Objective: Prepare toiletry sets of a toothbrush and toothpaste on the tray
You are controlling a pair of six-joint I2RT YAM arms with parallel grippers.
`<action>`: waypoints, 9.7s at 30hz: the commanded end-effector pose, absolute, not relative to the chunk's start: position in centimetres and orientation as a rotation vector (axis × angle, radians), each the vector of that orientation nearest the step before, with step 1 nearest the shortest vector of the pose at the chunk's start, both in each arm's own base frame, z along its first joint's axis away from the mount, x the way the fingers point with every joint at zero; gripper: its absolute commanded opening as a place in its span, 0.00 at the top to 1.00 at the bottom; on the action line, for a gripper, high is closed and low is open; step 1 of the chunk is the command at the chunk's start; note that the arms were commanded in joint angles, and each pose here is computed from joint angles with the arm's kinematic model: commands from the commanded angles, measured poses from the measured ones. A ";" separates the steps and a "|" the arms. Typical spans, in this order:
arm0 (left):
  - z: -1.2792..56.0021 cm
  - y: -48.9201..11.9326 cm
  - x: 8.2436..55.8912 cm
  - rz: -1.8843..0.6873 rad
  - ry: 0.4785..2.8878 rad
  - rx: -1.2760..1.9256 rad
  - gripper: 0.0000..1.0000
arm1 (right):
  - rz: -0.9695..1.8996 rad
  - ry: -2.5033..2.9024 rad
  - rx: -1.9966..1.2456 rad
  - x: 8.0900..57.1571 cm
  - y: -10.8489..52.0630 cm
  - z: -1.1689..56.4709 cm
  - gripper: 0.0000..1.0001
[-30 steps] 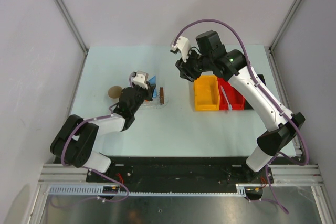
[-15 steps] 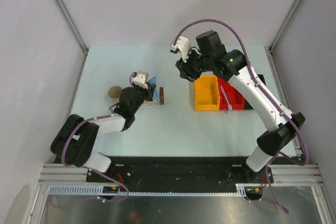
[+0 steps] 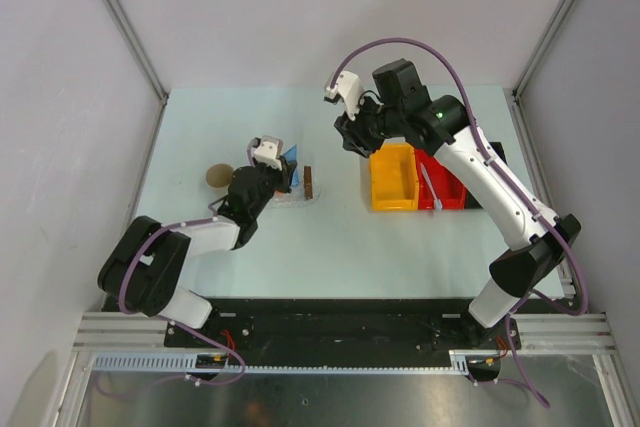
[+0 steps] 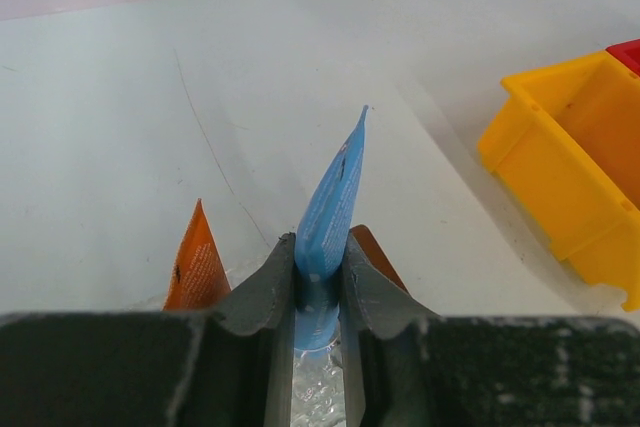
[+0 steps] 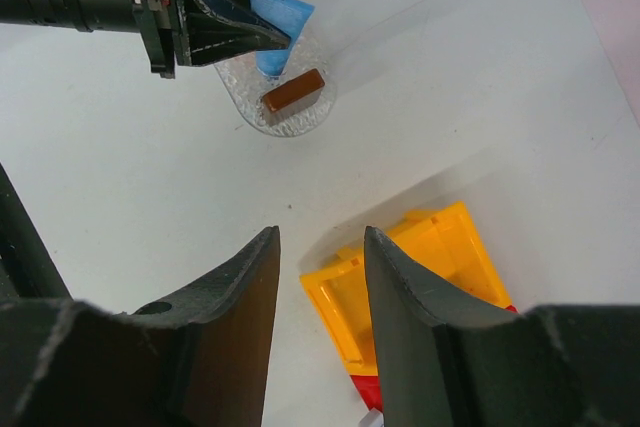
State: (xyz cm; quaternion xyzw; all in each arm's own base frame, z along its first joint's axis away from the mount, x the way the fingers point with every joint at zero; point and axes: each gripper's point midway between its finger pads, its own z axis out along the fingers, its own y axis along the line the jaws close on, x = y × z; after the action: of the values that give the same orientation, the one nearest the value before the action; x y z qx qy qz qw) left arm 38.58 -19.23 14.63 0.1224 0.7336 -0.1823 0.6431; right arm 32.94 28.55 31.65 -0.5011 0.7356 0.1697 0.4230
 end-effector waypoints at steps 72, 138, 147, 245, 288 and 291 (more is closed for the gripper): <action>33.7 -18.2 36.8 -0.276 1.458 0.482 0.03 | 0.268 2.117 -0.758 36.2 12.4 26.9 0.52; 30.4 -18.9 36.1 -0.297 1.590 0.589 0.00 | 0.173 2.626 -0.480 37.5 5.2 5.8 0.53; 30.6 -18.8 36.0 -0.295 1.583 0.584 0.00 | 0.165 2.638 -0.500 37.5 5.6 5.0 0.61; 24.2 -35.2 31.0 0.033 1.090 1.704 0.63 | 0.812 2.219 -1.217 25.4 21.1 25.0 1.00; 27.9 -34.7 30.4 -0.380 1.463 1.243 1.00 | 0.586 1.759 -0.731 31.5 15.0 40.6 0.27; 29.3 -34.7 30.7 -0.494 1.531 1.120 1.00 | 0.583 1.716 -0.719 31.0 15.0 41.6 0.26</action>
State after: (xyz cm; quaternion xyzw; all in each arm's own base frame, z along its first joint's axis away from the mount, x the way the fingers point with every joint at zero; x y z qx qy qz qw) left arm 30.59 -34.17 22.87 0.5736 0.6294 -0.1216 0.5099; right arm 31.00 14.77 38.66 -0.3132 0.7628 0.2434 0.5106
